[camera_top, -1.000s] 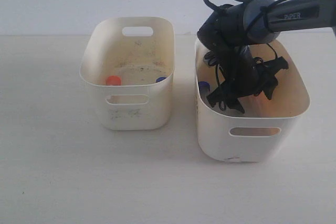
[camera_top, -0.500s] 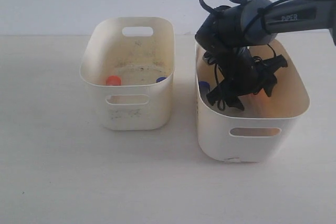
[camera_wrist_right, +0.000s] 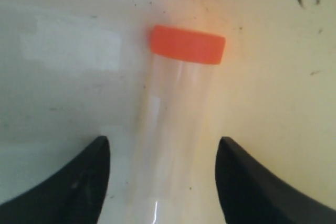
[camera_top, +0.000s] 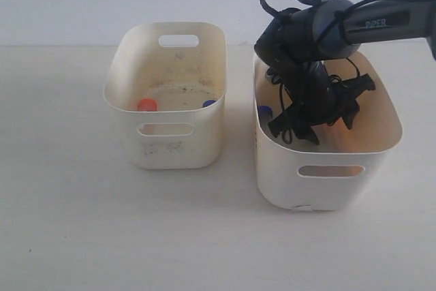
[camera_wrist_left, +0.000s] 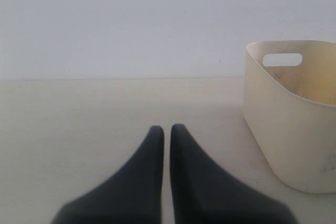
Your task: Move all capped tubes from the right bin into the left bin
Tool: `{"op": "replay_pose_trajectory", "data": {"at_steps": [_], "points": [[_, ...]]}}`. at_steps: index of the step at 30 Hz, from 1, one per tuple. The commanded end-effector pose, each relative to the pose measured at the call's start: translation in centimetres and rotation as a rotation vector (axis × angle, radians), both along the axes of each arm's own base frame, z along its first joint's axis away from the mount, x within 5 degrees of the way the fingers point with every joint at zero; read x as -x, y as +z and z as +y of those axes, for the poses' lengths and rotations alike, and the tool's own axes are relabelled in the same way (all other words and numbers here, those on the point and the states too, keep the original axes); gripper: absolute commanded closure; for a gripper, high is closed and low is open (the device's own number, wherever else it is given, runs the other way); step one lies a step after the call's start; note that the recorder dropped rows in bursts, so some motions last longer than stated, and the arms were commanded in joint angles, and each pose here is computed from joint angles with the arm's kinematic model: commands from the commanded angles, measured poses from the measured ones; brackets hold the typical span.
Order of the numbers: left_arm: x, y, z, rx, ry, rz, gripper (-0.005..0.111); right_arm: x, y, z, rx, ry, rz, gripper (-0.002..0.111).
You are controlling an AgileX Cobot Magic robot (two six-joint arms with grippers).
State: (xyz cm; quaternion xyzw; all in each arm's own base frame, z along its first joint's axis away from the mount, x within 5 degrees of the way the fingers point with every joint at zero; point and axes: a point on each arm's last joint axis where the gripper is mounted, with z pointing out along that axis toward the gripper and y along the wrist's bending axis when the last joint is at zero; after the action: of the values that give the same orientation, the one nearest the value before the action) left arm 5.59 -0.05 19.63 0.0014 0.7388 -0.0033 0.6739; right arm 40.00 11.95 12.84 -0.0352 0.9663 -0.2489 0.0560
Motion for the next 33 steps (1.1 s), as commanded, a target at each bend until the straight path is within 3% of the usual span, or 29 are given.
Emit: {"op": "replay_pose_trajectory", "data": {"at_steps": [1, 25, 33], "points": [[0.0, 0.1, 0.0, 0.008, -0.007, -0.005, 0.103, 0.4, -0.1, -1.6, 0.040, -0.082, 0.065, 0.057], [0.0, 0.1, 0.0, 0.008, -0.007, -0.005, 0.103, 0.6, -1.6, -1.6, -0.003, -0.085, 0.125, 0.056], [0.0, 0.1, 0.0, 0.008, -0.007, -0.005, 0.103, 0.6, -1.5, -1.7, 0.010, -0.087, 0.122, 0.098]]}}
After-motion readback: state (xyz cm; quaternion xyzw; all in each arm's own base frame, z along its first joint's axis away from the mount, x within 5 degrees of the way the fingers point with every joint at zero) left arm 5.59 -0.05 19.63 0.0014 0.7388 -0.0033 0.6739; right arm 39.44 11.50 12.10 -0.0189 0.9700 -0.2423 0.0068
